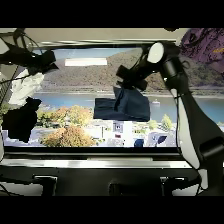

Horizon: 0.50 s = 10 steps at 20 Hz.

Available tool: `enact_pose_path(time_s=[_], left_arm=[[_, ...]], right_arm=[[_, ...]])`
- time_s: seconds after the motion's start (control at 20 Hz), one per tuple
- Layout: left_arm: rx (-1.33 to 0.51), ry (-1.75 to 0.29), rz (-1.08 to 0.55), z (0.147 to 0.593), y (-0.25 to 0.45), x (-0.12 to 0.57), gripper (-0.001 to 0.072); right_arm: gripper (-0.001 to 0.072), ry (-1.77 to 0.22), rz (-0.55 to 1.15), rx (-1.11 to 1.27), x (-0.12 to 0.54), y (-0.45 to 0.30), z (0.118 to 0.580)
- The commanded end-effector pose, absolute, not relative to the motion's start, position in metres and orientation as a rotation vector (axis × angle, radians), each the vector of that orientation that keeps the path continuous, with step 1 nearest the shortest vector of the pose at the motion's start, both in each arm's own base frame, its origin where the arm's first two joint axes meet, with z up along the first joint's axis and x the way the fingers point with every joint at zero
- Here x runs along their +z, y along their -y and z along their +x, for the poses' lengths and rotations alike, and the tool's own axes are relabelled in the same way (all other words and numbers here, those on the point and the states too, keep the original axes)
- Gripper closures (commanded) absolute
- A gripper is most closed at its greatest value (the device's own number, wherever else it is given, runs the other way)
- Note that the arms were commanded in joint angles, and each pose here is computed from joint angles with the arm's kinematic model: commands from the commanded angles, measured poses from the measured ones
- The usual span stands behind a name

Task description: Fold the clothes and pants, and hang the long-sleeved shirts on hangers.

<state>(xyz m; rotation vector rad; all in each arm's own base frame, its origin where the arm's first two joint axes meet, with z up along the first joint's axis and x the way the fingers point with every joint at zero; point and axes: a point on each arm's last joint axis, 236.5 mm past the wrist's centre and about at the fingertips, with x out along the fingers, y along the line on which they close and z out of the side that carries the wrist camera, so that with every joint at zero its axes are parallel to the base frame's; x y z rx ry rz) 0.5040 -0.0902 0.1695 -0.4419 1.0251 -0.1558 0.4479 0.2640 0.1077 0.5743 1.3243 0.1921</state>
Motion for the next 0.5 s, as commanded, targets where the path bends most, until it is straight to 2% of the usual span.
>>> enact_pose_path(time_s=[0.0, 0.45], left_arm=[[-0.104, -1.005, -0.448, 0.500, 0.057, 0.179, 0.0689], [-0.089, -0.997, -0.429, 0.502, 0.044, 0.177, 0.0688]], right_arm=[[0.0686, -1.338, 0.619, 0.238, 0.087, -0.310, 0.449], [0.0685, -1.407, 0.677, 0.246, 0.046, -0.331, 0.457]])
